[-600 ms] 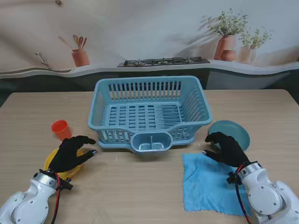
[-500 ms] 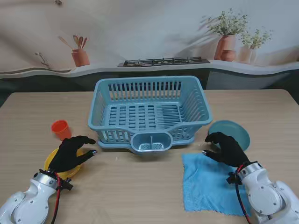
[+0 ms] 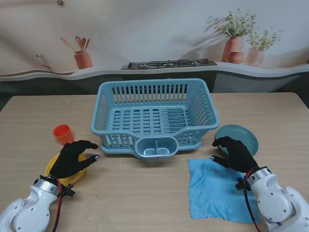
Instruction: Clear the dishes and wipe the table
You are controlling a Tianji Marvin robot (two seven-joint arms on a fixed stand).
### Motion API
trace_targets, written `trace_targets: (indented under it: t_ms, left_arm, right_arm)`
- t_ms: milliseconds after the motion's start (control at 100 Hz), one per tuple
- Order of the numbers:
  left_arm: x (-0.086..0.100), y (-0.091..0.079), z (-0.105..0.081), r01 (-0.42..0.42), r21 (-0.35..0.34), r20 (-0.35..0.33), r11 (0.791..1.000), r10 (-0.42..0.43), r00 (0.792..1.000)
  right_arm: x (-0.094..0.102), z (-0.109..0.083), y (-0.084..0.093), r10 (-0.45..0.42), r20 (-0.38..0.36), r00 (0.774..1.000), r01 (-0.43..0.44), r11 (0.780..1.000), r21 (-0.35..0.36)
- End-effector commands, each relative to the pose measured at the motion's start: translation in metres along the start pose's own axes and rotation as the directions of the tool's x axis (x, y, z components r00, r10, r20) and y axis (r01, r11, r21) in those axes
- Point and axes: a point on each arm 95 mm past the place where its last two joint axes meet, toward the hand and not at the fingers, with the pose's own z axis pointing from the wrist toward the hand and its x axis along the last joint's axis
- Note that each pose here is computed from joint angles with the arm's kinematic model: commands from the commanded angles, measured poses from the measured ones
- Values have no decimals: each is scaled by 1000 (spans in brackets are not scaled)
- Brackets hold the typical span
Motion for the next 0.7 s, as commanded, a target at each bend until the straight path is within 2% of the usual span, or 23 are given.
trace_targets:
  t_ms: [0,330,690]
  left_arm:
    - [1,1,0,2,-9,-5,1000,-2,1000]
    - [1,1,-1,0,-14,-1,1000,0,1000]
    - [-1,2,0,-3,-19,4,1000,3,1000]
  right_arm:
    - [-2,2,2,-18,-6,1000,18,1000,14]
    - [-18,7,14,-96,17,995,95,995,29]
    - [-37,12,22,-154,118,981,147,987,66]
